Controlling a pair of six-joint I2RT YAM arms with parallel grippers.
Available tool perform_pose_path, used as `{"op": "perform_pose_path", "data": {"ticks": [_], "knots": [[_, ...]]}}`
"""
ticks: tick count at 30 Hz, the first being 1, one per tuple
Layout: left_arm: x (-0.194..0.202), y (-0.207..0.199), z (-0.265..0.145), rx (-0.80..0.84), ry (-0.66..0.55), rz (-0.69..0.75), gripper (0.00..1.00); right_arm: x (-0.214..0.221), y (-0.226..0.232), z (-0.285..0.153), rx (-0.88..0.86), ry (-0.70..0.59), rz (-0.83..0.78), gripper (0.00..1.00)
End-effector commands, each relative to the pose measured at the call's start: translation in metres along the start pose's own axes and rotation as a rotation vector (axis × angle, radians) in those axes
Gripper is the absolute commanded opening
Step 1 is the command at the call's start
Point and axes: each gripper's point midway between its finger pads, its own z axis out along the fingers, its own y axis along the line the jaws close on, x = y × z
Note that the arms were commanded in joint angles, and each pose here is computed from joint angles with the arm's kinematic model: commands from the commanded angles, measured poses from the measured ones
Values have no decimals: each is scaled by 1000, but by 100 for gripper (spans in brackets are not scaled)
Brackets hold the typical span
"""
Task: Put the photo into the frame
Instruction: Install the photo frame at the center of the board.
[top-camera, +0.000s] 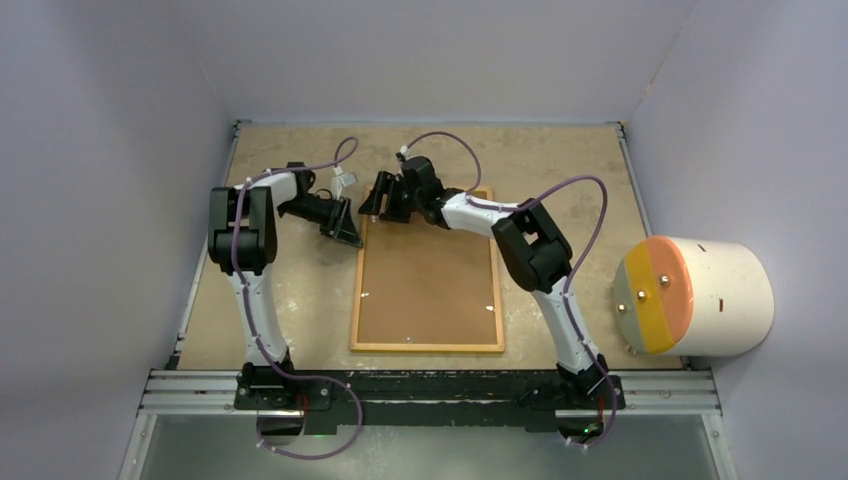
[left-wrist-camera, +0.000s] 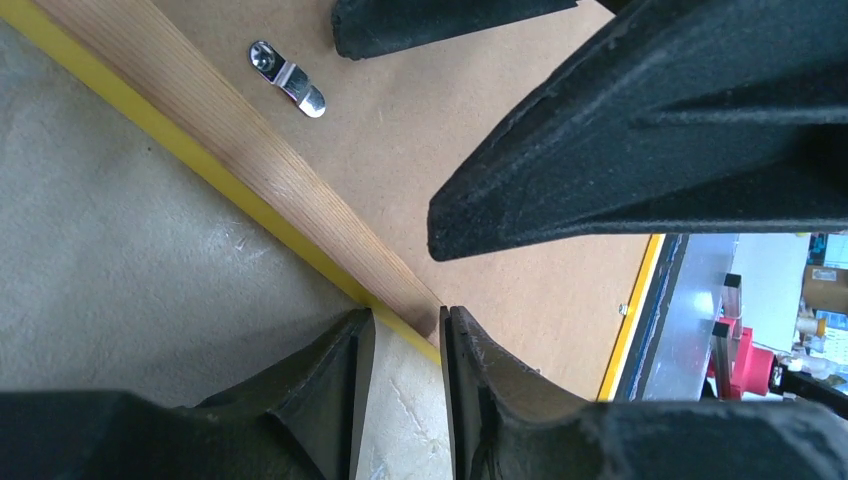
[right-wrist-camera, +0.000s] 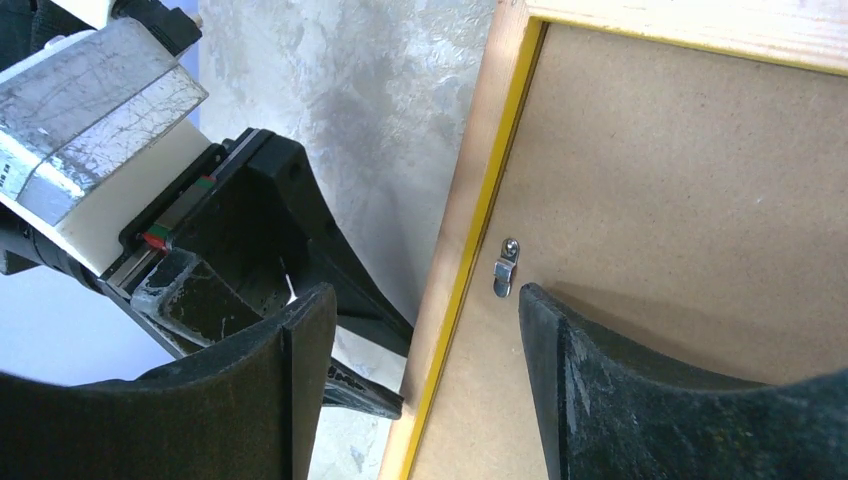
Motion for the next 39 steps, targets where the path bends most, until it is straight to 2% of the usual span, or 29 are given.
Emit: {"op": "perform_pose_path", "data": {"ticks": [1,21,33,35,39], "knots": [[8,17,9,-30,22,16,34,-6,3,3,-12,3,-18,69],[14,22,10,-59,44,24,30,6,8,18,-101,60,43,63],[14,20,8,-66,45,38,30,8,5,22,-92,76,63,63],[16,19,9,-53,49,33,30,6,8,21,-102,80,51,64],[17,10,3,-43,64,63,33,-13,20,1,-129,55,31,72]]}}
